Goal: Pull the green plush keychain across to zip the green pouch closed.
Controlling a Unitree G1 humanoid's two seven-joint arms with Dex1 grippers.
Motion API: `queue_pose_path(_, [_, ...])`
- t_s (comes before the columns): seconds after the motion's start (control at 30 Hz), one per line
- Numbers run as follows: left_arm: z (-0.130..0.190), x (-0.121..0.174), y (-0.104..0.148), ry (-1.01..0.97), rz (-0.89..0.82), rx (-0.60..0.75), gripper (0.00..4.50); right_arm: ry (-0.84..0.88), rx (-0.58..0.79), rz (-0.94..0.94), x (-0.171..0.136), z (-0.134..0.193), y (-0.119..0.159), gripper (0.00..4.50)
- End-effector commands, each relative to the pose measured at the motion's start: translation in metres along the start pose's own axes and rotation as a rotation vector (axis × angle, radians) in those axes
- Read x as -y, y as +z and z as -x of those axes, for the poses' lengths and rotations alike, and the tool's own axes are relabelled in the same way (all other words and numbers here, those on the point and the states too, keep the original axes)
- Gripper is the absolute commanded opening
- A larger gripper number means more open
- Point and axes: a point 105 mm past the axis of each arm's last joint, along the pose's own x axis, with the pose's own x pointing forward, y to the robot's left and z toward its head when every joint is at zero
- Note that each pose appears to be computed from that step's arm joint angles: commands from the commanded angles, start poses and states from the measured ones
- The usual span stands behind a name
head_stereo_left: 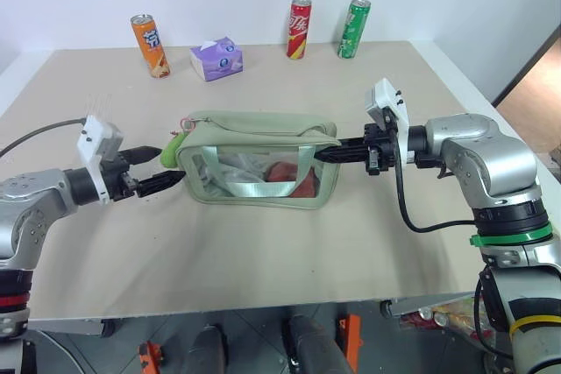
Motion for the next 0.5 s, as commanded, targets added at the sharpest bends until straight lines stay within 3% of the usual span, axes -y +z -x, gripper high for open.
queue_pose_path(0.03, [0.0, -0.001, 0.019, -0.003, -0.054, 0.059, 4.5, -0.013, 0.04, 0.052, -0.002, 0.007, 0.016, 0.03])
queue_pose_path(0.1, [-0.001, 0.0, 0.023, -0.01, -0.058, 0.078, 4.5, -0.014, 0.039, 0.051, -0.002, 0.007, 0.015, 0.03])
queue_pose_path(0.13, [-0.001, 0.001, 0.025, -0.018, -0.057, 0.086, 4.25, -0.014, 0.039, 0.051, -0.001, 0.007, 0.015, 0.0])
queue_pose_path(0.33, [-0.001, 0.004, 0.029, -0.041, -0.055, 0.106, 2.42, -0.013, 0.037, 0.052, -0.001, 0.006, 0.015, 0.0])
queue_pose_path(0.5, [0.001, 0.006, 0.029, -0.054, -0.044, 0.111, 0.63, -0.013, 0.038, 0.053, 0.0, 0.005, 0.016, 0.0])
